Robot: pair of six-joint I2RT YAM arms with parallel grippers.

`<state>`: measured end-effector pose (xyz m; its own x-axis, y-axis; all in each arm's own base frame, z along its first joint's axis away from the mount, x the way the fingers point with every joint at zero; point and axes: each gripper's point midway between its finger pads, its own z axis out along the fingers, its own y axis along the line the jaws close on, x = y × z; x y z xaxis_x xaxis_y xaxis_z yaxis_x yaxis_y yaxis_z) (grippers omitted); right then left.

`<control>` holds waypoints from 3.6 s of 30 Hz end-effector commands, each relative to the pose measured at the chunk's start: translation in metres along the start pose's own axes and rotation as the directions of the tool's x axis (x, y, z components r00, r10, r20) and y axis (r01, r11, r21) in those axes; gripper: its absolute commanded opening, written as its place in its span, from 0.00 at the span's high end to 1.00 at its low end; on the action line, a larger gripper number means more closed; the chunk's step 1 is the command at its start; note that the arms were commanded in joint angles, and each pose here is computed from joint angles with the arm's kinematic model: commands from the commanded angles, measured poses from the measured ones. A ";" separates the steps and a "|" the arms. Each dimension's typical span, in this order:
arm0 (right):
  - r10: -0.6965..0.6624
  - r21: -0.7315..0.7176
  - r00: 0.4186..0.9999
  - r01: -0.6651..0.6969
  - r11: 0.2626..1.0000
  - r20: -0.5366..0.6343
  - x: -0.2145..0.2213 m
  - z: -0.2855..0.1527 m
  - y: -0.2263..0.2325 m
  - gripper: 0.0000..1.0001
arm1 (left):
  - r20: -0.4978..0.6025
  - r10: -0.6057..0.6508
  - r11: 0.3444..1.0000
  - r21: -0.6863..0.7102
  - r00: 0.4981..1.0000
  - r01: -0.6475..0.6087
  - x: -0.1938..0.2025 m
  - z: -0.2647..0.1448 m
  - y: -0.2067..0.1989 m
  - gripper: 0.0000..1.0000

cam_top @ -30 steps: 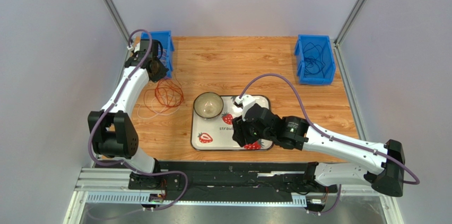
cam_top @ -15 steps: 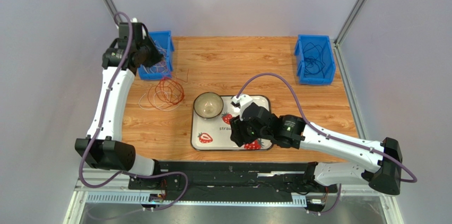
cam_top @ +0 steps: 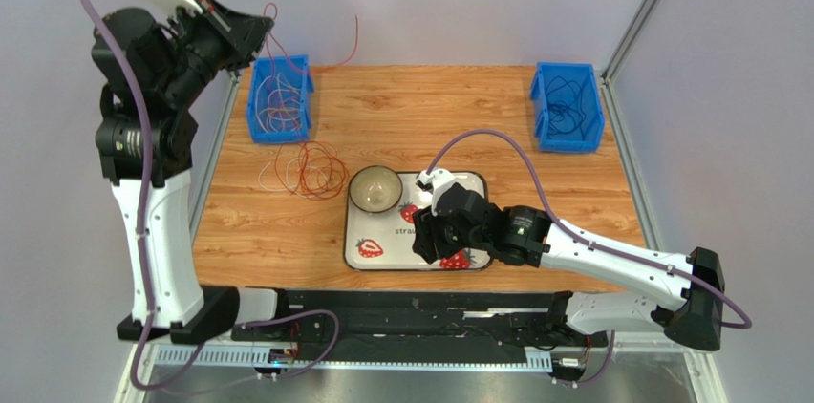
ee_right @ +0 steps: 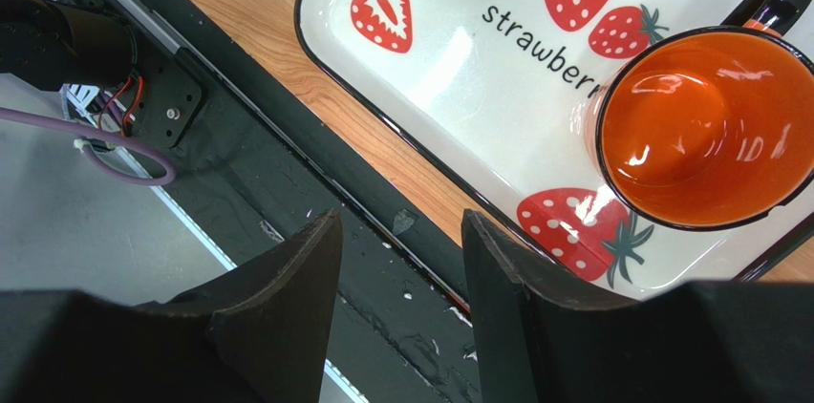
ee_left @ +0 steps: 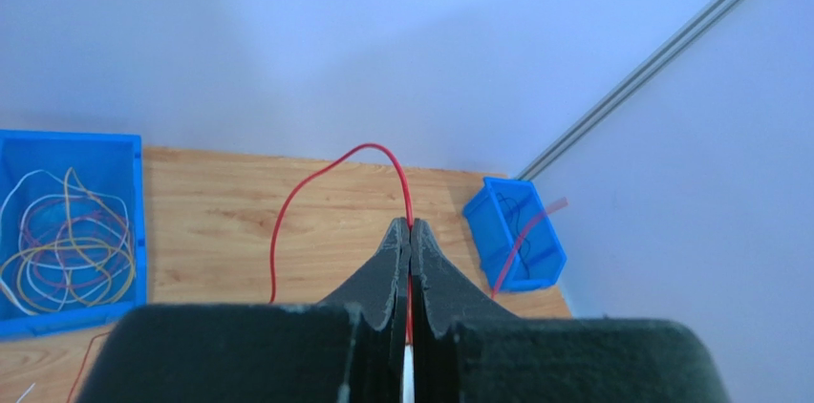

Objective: Untangle the cables
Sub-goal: Pick up the cable from the cable, then place the cable in the bin.

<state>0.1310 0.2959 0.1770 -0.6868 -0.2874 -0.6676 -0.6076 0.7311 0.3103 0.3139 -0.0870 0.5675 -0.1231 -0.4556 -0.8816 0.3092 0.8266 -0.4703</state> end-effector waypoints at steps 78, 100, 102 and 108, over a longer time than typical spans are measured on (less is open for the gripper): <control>0.366 -0.971 0.929 -0.032 0.237 0.059 -0.254 0.063 0.005 0.29 | -0.422 -0.155 0.695 0.596 0.893 0.402 0.149 -0.056 -0.059 1.00; 0.258 -0.963 0.962 0.018 0.270 0.090 -0.223 0.060 0.012 0.32 | -0.413 -0.124 0.696 0.612 0.902 0.376 0.141 -0.062 -0.066 1.00; 0.245 -0.962 0.964 0.032 0.270 0.100 -0.221 0.055 0.016 0.32 | -0.410 -0.120 0.697 0.613 0.904 0.371 0.141 -0.061 -0.066 1.00; 0.227 -0.963 0.969 0.029 0.267 0.093 -0.211 0.054 0.023 0.39 | -0.402 -0.116 0.701 0.615 0.908 0.362 0.138 -0.059 -0.067 1.00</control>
<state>0.3156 0.4167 0.2515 -0.9098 -0.1112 -0.3999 -0.3576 -0.2793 0.8911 0.2283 -0.1855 0.4565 -0.5908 -0.3861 -0.7084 0.6937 0.2052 -0.6904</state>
